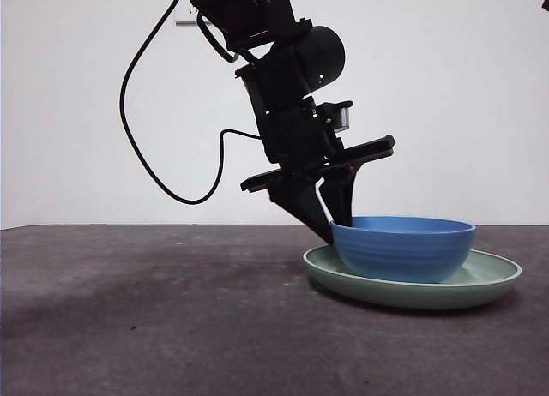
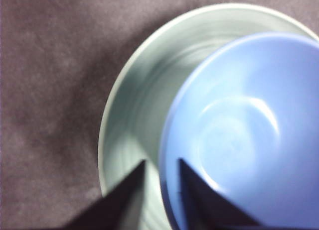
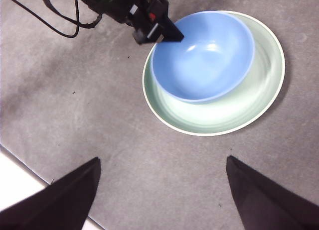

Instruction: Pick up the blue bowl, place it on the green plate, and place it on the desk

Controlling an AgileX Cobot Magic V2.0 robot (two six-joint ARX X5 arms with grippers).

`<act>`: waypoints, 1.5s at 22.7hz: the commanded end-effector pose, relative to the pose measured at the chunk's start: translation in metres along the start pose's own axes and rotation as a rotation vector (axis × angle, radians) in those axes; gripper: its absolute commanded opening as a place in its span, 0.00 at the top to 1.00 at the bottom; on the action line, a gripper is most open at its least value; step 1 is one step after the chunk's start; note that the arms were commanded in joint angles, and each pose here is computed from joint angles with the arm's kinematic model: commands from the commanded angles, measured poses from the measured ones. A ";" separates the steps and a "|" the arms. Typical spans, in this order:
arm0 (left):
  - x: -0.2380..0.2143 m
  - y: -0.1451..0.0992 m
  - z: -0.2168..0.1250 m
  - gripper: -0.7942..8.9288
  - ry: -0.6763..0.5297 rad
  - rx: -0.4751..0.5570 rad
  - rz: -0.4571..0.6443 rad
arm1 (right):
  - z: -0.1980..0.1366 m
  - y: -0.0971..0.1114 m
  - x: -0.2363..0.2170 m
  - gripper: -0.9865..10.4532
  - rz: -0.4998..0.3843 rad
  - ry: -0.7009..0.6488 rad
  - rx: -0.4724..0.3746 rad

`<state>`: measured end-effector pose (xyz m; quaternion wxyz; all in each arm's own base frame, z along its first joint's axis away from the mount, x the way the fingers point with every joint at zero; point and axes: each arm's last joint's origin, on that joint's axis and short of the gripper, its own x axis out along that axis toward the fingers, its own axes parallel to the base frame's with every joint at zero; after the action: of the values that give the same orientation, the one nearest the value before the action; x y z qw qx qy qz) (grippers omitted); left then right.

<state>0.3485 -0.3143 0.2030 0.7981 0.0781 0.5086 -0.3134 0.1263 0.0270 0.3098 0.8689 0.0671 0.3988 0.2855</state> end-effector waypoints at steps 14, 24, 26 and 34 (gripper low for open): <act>-0.162 0.007 0.024 0.72 -0.332 -0.003 -0.032 | 0.004 0.001 -0.002 0.56 -0.028 -0.017 -0.002; -0.289 0.042 -0.052 0.72 -0.524 -0.011 -0.001 | 0.004 0.001 -0.002 0.56 -0.028 -0.017 -0.002; -0.281 0.044 -0.080 0.72 -0.497 -0.001 -0.055 | 0.004 0.001 -0.002 0.56 -0.028 -0.017 -0.002; -0.229 0.046 -0.174 0.72 -0.366 0.035 -0.302 | 0.004 0.001 -0.002 0.56 -0.028 -0.017 -0.002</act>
<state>0.1744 -0.1023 0.3072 0.8191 -0.0515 0.3676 -0.4374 0.1266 0.0263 0.3095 0.8726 0.0613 0.4003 0.2733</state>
